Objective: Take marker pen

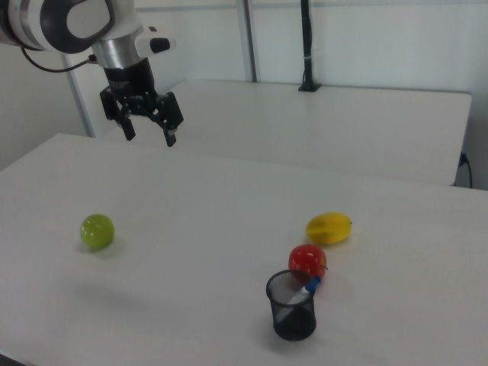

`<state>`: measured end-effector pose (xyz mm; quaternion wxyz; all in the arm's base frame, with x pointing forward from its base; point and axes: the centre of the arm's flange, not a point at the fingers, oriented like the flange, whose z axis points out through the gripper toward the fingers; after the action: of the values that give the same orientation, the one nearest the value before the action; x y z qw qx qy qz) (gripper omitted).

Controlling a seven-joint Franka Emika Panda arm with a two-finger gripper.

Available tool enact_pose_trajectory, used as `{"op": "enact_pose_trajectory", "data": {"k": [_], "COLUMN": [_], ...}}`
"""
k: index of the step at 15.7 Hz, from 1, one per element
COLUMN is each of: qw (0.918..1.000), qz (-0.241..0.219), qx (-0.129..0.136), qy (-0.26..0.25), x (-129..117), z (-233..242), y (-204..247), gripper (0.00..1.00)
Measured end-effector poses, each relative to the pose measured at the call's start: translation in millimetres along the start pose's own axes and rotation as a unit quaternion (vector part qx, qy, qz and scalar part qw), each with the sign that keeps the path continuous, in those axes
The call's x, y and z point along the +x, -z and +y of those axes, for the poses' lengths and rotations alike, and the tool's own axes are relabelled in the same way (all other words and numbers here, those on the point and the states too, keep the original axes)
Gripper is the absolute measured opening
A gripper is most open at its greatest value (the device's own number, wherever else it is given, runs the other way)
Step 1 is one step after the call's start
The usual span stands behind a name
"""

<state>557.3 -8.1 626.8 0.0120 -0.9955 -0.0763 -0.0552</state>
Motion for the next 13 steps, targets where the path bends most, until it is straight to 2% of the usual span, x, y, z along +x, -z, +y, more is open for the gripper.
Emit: {"op": "enact_pose_trajectory", "data": {"k": [7,13], "qw": [1.0,0.9999], "qz": [-0.005,-0.006], "qx": [0.001,-0.002], "qy": [0.003,-0.015], "x": [-3,-9], "z": [-5,15], "y": [3,6], "gripper": [1.0,1.0]}}
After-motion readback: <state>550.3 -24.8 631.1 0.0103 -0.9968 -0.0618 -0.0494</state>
